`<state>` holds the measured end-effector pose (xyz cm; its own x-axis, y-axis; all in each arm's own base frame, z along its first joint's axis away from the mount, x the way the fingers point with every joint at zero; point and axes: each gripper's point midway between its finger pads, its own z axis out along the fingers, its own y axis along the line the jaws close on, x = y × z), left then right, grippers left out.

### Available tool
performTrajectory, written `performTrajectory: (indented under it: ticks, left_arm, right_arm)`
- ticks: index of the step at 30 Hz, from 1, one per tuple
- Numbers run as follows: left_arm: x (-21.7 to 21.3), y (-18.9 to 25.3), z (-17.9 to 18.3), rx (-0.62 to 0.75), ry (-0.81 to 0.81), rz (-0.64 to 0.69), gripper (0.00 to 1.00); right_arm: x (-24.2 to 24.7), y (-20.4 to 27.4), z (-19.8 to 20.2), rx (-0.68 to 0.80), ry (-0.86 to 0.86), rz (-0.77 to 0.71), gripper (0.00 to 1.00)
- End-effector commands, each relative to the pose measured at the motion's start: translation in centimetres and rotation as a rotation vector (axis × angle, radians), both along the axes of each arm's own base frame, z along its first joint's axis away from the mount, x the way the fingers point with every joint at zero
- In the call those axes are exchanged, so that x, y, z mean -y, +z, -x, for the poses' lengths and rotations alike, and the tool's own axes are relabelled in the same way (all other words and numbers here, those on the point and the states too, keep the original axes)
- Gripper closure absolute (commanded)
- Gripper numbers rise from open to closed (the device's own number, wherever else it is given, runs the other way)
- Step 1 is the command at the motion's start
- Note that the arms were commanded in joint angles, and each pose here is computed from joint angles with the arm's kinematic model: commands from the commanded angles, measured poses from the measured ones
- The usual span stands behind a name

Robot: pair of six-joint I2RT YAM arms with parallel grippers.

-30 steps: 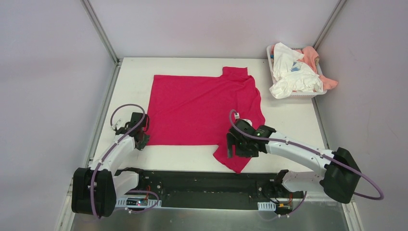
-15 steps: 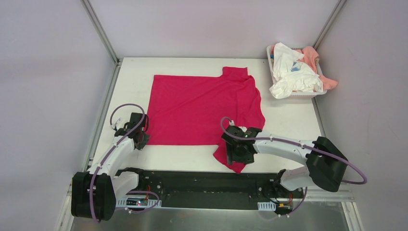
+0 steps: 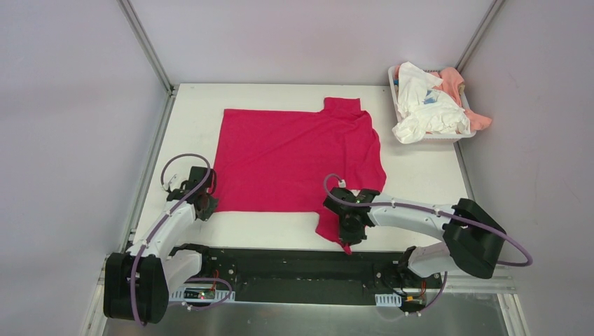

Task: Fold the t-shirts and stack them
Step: Grab the side of the flattened tshirt closest away from the robot with both arms, then fold the flattened tshirt in 1/3 of the way

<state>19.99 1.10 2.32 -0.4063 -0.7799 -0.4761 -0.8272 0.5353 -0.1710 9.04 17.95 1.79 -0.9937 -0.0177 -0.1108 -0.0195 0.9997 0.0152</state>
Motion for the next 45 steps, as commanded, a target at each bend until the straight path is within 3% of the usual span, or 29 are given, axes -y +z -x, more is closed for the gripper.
performTrajectory:
  ticks: [1,9,16,35,45]
  left_arm:
    - [0.4,0.1,1.3,0.006,0.022,0.040,1.00]
    - [0.4,1.0,3.0,0.062,0.029,0.061,1.00]
    - [1.0,2.1,2.1,0.086,0.006,0.087,1.00]
    - [1.5,6.7,-7.2,0.187,-0.030,0.067,1.00]
    - [-0.2,8.0,-10.5,0.186,0.028,-0.030,1.00]
  right_arm:
    - [2.7,0.0,1.8,-0.028,-0.038,0.052,0.86]
    - [1.9,1.7,2.4,-0.025,-0.024,-0.060,1.00]
    - [1.9,3.3,0.6,0.049,-0.034,-0.075,1.00]
    - [1.7,11.5,-16.2,0.418,-0.271,-0.216,1.00]
    - [1.6,12.2,-22.0,0.415,-0.264,-0.198,1.00]
